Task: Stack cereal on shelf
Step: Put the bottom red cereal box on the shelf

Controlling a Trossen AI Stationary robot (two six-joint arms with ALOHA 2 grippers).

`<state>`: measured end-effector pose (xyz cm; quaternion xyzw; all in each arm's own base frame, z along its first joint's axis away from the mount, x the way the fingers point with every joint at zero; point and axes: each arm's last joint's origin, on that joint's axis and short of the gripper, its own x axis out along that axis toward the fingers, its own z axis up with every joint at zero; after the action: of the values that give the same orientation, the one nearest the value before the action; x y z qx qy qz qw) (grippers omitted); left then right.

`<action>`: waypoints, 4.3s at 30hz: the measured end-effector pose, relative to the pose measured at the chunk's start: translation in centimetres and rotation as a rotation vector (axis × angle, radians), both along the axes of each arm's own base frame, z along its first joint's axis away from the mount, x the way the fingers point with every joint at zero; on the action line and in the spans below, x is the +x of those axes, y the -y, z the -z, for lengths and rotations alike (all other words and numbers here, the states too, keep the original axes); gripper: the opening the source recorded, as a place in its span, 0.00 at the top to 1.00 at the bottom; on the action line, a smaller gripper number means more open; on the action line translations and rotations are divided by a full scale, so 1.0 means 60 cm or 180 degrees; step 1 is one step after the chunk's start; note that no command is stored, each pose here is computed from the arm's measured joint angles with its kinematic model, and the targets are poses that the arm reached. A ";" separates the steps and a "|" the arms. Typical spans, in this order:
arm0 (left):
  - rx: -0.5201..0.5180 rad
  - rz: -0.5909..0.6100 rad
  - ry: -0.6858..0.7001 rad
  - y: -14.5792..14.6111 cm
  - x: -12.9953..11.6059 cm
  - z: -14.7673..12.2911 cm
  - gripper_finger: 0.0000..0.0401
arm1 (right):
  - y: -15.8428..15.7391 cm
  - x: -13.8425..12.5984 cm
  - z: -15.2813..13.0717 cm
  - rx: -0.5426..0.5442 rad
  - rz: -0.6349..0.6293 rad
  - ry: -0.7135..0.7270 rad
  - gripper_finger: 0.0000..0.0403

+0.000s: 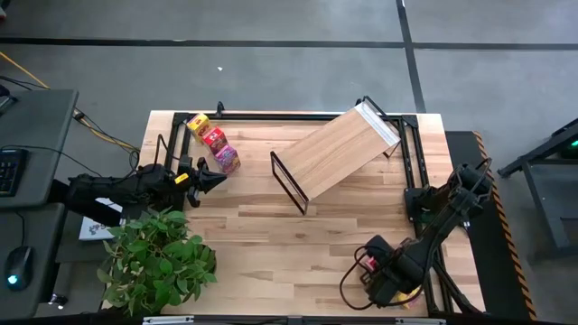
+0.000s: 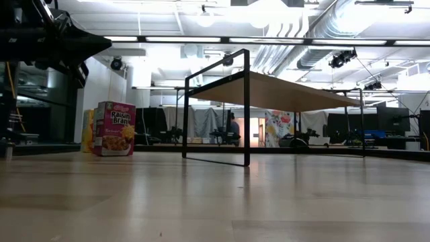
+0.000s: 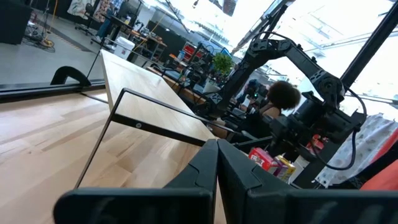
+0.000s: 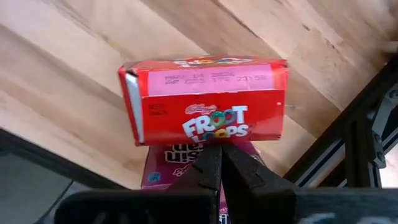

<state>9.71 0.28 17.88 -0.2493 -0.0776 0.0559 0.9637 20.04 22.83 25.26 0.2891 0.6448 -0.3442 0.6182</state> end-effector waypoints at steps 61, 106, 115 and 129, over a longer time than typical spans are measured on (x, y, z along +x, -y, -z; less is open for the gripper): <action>0.0000 0.0000 -0.0001 0.000 0.000 0.000 1.00 | 0.010 0.026 -0.094 -0.0117 -0.2692 0.0326 0.17; 0.0000 0.0000 0.0001 0.000 0.000 0.000 1.00 | -0.027 0.054 -0.021 -0.0136 -0.3849 -0.0229 0.17; 0.0000 -0.0002 0.0000 0.000 0.000 0.000 1.00 | -0.028 0.054 -0.022 -0.0086 -0.3849 -0.0237 0.17; 0.0001 -0.0001 -0.0001 0.000 0.000 0.000 1.00 | -0.023 0.048 -0.015 -0.0050 -0.3829 -0.0382 0.17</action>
<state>9.71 0.29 17.88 -0.2492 -0.0775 0.0561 0.9637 22.93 24.22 26.18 -0.1507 0.7263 0.0453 0.6691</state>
